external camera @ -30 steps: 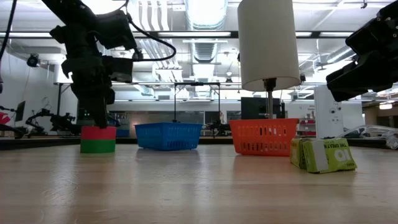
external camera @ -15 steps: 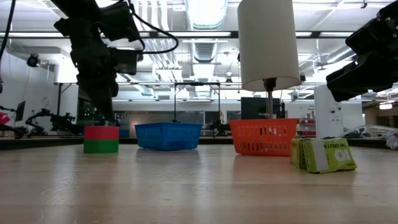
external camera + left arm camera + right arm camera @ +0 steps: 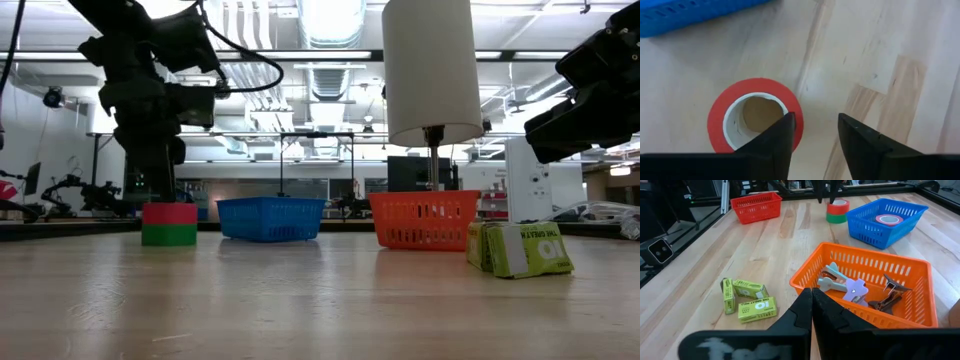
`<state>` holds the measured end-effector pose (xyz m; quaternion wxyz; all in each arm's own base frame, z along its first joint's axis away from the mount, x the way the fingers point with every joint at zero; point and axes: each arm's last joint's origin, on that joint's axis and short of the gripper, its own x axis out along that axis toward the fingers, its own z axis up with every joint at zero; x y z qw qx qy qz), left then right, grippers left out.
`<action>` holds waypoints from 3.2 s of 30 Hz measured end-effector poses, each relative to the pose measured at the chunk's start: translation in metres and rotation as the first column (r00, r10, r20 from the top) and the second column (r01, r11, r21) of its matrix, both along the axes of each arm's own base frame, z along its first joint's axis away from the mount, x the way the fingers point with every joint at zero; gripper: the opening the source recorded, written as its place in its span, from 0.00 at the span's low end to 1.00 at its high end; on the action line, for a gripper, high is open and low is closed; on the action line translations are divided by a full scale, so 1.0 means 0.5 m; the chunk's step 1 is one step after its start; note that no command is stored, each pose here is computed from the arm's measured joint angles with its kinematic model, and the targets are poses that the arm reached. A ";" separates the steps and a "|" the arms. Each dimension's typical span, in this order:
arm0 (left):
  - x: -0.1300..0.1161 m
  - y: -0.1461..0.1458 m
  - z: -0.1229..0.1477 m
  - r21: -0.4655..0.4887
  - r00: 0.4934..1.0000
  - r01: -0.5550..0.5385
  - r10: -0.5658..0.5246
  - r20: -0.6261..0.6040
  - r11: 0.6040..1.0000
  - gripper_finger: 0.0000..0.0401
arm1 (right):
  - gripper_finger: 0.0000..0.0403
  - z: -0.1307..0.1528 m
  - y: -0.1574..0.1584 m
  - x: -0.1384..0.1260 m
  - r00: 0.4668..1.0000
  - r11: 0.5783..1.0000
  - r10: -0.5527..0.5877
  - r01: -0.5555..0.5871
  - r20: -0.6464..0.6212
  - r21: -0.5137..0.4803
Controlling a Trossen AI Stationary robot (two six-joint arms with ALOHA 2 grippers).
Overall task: Pick and place Stapler, Stapler remover, tape
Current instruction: Put the orange tape into the blue basket
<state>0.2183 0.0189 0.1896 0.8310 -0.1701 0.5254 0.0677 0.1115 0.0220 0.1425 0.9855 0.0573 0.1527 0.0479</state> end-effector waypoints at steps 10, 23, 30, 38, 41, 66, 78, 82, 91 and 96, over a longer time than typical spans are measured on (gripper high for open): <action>0.002 -0.001 -0.005 0.051 0.998 0.063 -0.062 -0.013 0.997 0.41 | 0.02 0.000 0.000 0.000 1.000 1.000 0.000 0.000 0.000 0.000; 0.001 0.002 0.004 0.141 0.990 0.143 -0.141 -0.025 0.980 0.41 | 0.02 0.000 0.000 0.000 1.000 1.000 0.000 0.000 0.001 0.000; -0.006 0.003 -0.004 0.139 0.994 0.088 -0.079 -0.072 0.986 0.41 | 0.02 0.000 0.000 0.000 1.000 1.000 -0.001 0.001 0.001 0.000; -0.011 -0.001 -0.038 0.125 0.995 0.076 -0.068 -0.069 0.989 0.40 | 0.02 0.000 0.000 0.000 1.000 1.000 0.000 0.000 0.001 0.000; -0.010 -0.001 -0.037 0.123 0.996 0.074 -0.066 -0.067 0.990 0.36 | 0.02 0.000 0.000 0.000 1.000 1.000 0.000 0.000 0.000 0.000; 0.007 -0.001 0.023 0.082 0.996 0.061 -0.055 -0.075 0.995 0.17 | 0.02 0.000 0.000 0.000 1.000 1.000 0.000 0.000 0.001 0.000; 0.019 0.007 0.043 0.225 0.996 0.085 -0.076 -0.047 0.971 0.14 | 0.02 0.000 0.000 0.000 1.000 1.000 0.000 0.000 0.000 0.000; 0.046 0.018 0.076 0.305 0.995 0.036 -0.064 0.080 0.952 0.16 | 0.02 0.000 0.000 0.000 1.000 1.000 0.000 0.000 0.000 0.000; 0.105 0.055 0.141 0.340 0.963 -0.010 -0.083 0.257 0.940 0.15 | 0.02 0.000 0.000 0.000 1.000 1.000 0.000 0.000 0.000 0.000; 0.139 0.087 0.129 0.316 0.973 0.031 -0.101 0.207 0.948 0.15 | 0.02 0.000 0.000 0.000 1.000 1.000 0.000 0.000 0.000 0.000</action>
